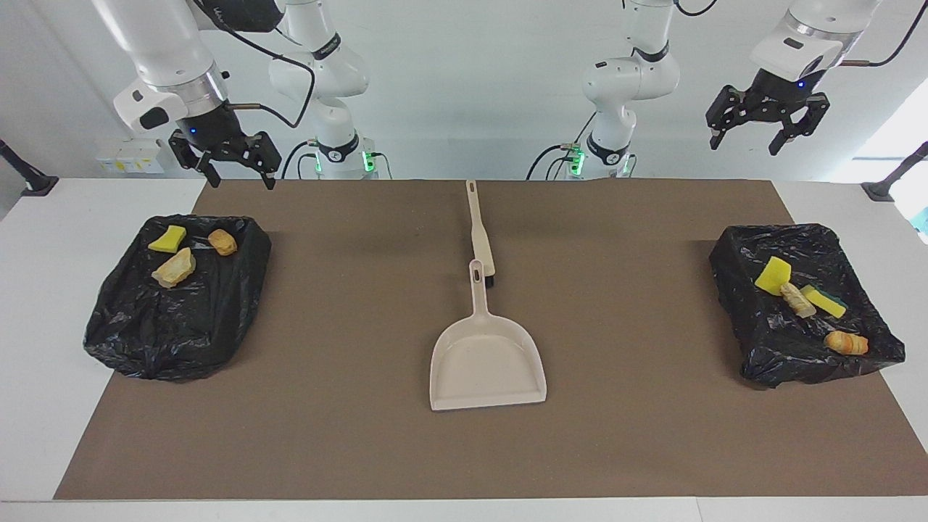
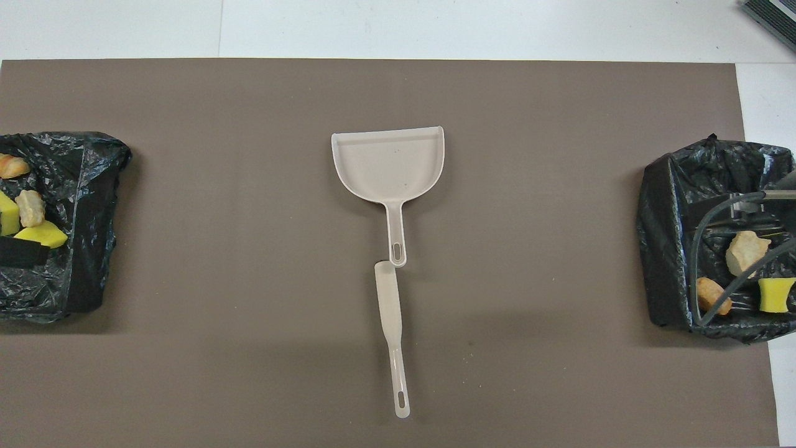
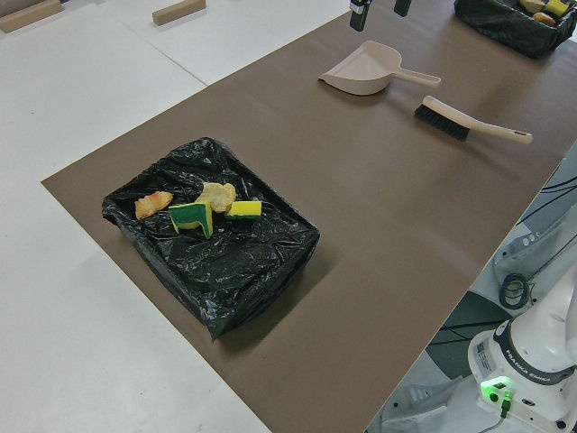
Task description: Sweep and dump trash in bin
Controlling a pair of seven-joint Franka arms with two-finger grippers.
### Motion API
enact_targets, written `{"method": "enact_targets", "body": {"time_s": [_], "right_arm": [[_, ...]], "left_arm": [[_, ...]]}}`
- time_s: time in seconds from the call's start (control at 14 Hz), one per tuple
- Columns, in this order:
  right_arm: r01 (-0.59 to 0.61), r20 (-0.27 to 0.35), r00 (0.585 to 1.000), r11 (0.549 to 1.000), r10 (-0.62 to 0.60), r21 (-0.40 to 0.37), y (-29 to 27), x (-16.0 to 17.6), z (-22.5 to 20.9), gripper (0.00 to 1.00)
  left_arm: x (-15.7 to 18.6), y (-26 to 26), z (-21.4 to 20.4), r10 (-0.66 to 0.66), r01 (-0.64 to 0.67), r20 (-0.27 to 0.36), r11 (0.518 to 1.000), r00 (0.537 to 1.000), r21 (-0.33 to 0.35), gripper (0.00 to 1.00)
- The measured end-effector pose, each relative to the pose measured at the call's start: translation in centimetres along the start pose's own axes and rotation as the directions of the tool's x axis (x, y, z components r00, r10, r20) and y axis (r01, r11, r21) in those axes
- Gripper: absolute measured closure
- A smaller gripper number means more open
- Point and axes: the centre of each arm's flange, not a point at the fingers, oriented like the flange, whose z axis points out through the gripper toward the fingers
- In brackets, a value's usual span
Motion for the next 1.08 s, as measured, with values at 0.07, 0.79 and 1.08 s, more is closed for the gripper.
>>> {"method": "enact_targets", "body": {"time_s": [0.07,0.79,1.08], "right_arm": [[0.000,0.000,1.000,1.000,0.000,0.000,0.00,0.00,0.00,0.00],[0.000,0.000,1.000,1.000,0.000,0.000,0.01,0.00,0.00,0.00],[0.002,0.001,1.000,1.000,-0.002,0.000,-0.11,-0.01,0.01,0.00]], "left_arm": [[-0.05,-0.11,0.03,-0.002,0.002,0.003,1.000,1.000,-0.001,0.00],[-0.30,-0.91,0.67,-0.020,0.021,0.024,0.999,1.000,-0.030,0.00],[-0.18,-1.03,1.02,-0.027,0.028,0.019,0.998,0.999,-0.061,0.00]]}}
